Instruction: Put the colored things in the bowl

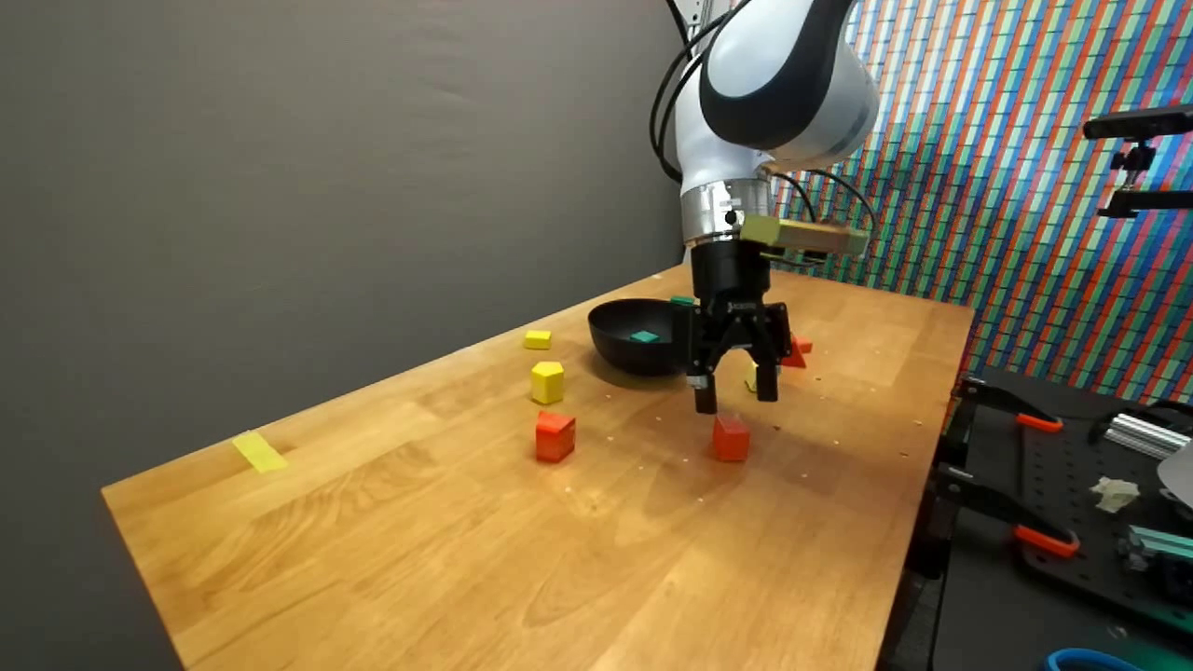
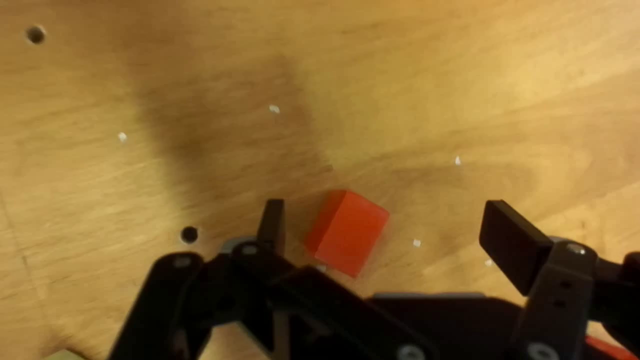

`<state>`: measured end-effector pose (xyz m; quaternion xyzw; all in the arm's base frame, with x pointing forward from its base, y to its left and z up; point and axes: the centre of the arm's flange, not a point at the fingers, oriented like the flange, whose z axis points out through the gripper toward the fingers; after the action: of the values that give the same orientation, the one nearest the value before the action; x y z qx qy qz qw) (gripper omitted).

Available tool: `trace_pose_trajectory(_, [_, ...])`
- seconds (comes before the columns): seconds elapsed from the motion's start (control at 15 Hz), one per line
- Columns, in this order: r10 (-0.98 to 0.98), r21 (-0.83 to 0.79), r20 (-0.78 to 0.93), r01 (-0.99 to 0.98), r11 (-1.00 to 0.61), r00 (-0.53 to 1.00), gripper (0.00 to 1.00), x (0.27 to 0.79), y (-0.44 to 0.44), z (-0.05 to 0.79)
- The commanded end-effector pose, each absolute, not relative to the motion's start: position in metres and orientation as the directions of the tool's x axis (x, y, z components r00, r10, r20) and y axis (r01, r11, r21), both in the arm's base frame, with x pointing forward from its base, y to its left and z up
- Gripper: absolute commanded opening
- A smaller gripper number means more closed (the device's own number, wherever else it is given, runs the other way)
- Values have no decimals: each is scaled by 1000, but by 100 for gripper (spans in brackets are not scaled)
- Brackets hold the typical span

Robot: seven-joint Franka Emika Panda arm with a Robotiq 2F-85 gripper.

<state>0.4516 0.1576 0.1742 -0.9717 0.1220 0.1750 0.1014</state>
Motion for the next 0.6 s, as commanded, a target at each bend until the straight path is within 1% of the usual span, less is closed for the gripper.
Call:
trace_pose_trajectory(0.0, [-311,-190,-202,-349,-918,929,100,439,156,162])
trace_pose_trajectory(0.07, [-339,-193,-151,-364,-911,929,100,436,156,160])
trace_pose_trajectory(0.13, [-287,-180,-228,-330,-927,931,100,450,152,162])
trace_pose_trajectory(0.2, [-303,-182,-196,-338,-923,933,100,447,151,160])
trace_pose_trajectory(0.27, [-309,-181,-184,-341,-922,933,96,444,151,158])
trace_pose_trajectory(0.33, [-267,-184,-221,-309,-933,938,99,442,151,159])
trace_pose_trajectory(0.4, [-244,-193,-259,-297,-935,935,98,440,153,158])
trace_pose_trajectory(0.53, [-213,-190,-321,-283,-940,923,100,436,158,151])
